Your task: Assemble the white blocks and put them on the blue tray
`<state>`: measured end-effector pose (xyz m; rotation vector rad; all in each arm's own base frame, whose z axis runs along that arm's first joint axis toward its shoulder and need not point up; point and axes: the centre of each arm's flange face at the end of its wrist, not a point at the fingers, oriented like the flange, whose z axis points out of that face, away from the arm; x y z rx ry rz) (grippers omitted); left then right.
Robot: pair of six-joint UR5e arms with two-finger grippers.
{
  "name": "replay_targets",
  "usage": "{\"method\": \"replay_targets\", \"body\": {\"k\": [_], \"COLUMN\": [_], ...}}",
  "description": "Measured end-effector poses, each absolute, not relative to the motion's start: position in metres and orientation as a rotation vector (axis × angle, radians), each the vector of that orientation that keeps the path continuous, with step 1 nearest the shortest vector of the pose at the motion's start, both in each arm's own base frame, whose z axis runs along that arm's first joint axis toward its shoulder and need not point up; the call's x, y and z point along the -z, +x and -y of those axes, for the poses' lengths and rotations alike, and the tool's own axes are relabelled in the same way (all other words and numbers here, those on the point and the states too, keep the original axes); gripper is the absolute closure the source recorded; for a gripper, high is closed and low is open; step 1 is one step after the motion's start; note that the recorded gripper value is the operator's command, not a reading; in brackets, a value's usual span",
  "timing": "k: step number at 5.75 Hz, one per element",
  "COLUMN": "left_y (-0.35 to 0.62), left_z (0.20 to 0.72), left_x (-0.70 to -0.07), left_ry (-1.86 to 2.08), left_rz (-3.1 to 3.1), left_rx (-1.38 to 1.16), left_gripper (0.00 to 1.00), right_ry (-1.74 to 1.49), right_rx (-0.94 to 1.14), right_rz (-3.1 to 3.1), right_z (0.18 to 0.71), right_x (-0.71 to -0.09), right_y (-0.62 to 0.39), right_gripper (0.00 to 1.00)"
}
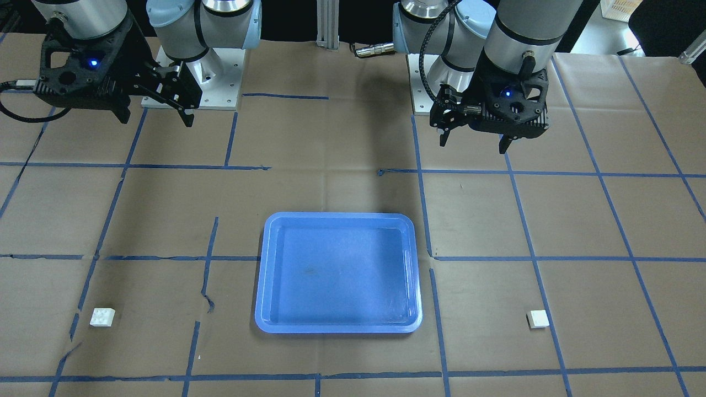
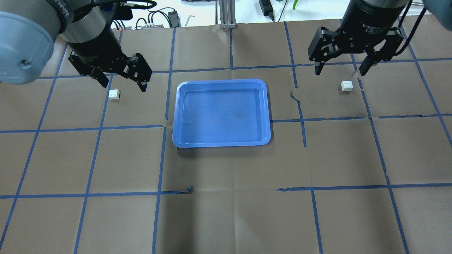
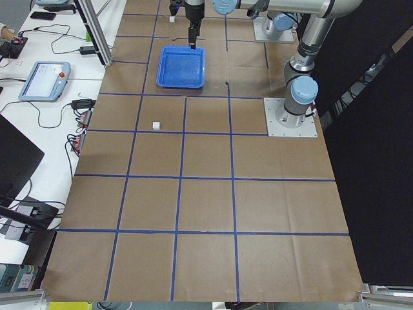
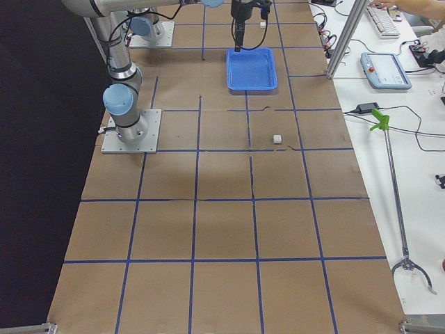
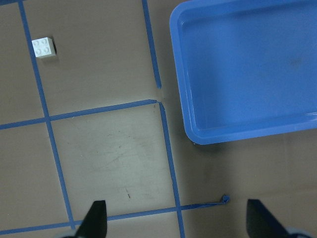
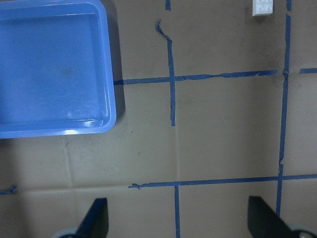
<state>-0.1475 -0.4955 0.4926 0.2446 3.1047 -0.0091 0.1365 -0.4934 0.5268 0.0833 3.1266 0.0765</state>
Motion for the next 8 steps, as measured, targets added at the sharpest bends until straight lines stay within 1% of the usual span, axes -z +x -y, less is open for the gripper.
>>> {"method": "replay_targets", "body": {"k": [2, 3, 4, 5, 6, 8], "left_y": [-0.144, -0.124, -0.091, -0.060, -0.038, -0.017], "left_z": [0.496, 0.506, 0.526, 0.557, 0.598, 0.672], "left_x": [-0.488, -0.484, -0.470, -0.443, -0.407, -0.329], "left_ry": [0.235, 0.187, 0.124, 0.086, 0.076, 0.118], "left_rz": [-3.106, -3.109, -3.114, -3.102, -3.077, -3.051], "left_rx": [-0.006, -0.018, -0.054, -0.102, -0.114, -0.041], "left_gripper": [0.01, 0.01, 0.01, 0.01, 0.01, 0.01], "right_ry": [0.083, 0.083, 0.083, 0.082, 0.038, -0.257], "right_rx": [-0.077, -0.078, -0.080, -0.081, -0.081, -0.068], "right_rz": [-3.124, -3.124, -3.124, -3.126, -3.129, -3.117], "right_z": [0.493, 0.493, 0.493, 0.493, 0.494, 0.496], "right_x": [-0.527, -0.527, -0.527, -0.527, -0.526, -0.526], "right_y": [0.137, 0.137, 0.137, 0.137, 0.135, 0.132], "right_gripper": [0.00, 0.00, 0.00, 0.00, 0.00, 0.00]}}
